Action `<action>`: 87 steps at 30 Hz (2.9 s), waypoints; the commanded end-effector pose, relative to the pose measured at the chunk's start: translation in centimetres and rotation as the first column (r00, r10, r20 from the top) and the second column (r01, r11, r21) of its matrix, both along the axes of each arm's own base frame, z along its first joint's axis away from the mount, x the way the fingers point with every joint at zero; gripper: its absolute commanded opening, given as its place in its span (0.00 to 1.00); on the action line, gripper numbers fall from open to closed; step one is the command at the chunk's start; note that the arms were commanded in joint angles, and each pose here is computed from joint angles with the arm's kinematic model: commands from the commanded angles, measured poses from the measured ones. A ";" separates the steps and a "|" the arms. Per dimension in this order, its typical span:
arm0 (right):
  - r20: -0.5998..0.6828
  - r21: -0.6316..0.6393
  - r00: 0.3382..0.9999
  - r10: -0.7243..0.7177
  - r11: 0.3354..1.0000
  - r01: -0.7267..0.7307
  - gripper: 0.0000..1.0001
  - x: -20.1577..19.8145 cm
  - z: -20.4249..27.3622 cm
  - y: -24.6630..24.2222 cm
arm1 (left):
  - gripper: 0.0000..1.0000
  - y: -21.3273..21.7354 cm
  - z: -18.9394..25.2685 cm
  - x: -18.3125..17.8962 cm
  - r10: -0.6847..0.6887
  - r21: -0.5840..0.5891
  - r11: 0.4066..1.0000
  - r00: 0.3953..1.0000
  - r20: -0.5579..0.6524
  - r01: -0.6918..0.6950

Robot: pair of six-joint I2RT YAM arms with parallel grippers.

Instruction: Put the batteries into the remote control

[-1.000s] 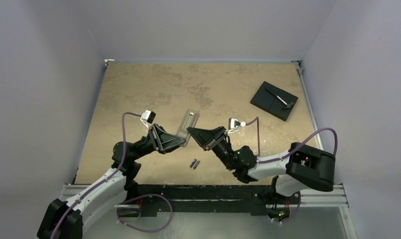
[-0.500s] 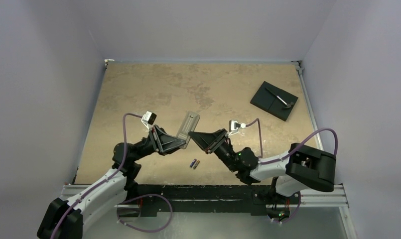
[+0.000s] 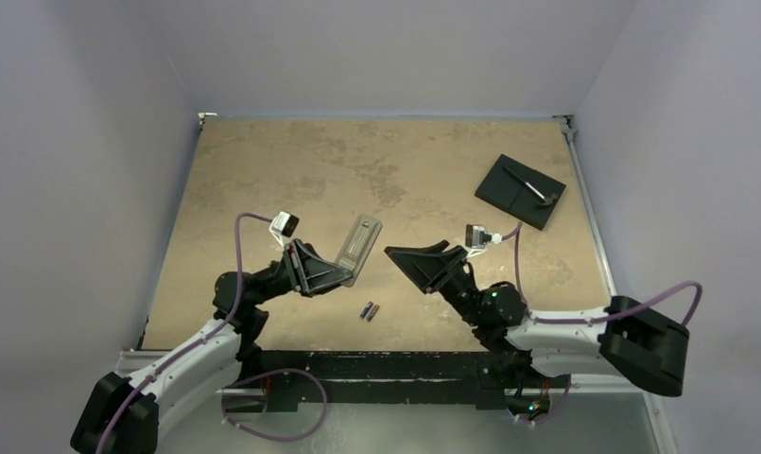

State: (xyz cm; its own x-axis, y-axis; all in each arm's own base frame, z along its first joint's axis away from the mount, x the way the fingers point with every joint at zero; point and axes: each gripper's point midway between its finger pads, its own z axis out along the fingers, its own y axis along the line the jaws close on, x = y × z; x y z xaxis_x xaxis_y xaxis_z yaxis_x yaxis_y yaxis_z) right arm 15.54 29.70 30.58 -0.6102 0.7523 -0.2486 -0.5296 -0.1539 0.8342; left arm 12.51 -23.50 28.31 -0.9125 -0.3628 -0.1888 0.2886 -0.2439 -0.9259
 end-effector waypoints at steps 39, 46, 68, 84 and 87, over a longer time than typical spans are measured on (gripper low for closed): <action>0.311 -0.772 0.845 0.436 0.634 -0.042 0.86 -3.7 2.1 -1.8 | 0.00 -0.9 0.3 -3.2 -0.303 0.444 0.886 0.890 0.340 0.132; 0.299 -0.782 0.795 0.528 0.613 -0.114 0.82 -5.4 3.0 -1.6 | 0.00 -0.1 1.7 -5.1 -0.395 0.484 0.857 0.827 0.399 0.176; 0.199 -0.785 0.770 0.606 0.569 -0.245 0.68 -6.5 4.2 -0.9 | 0.00 -0.7 1.8 -7.5 -0.480 0.509 0.830 0.755 0.446 0.228; 0.136 -0.769 0.723 0.678 0.532 -0.354 0.22 -7.5 2.8 -0.2 | 0.00 -1.0 1.3 -7.2 -0.486 0.526 0.820 0.758 0.435 0.224; 0.135 -0.766 0.721 0.680 0.533 -0.359 0.00 -7.5 2.6 -0.1 | 0.04 -1.1 1.0 -6.8 -0.479 0.536 0.817 0.767 0.428 0.211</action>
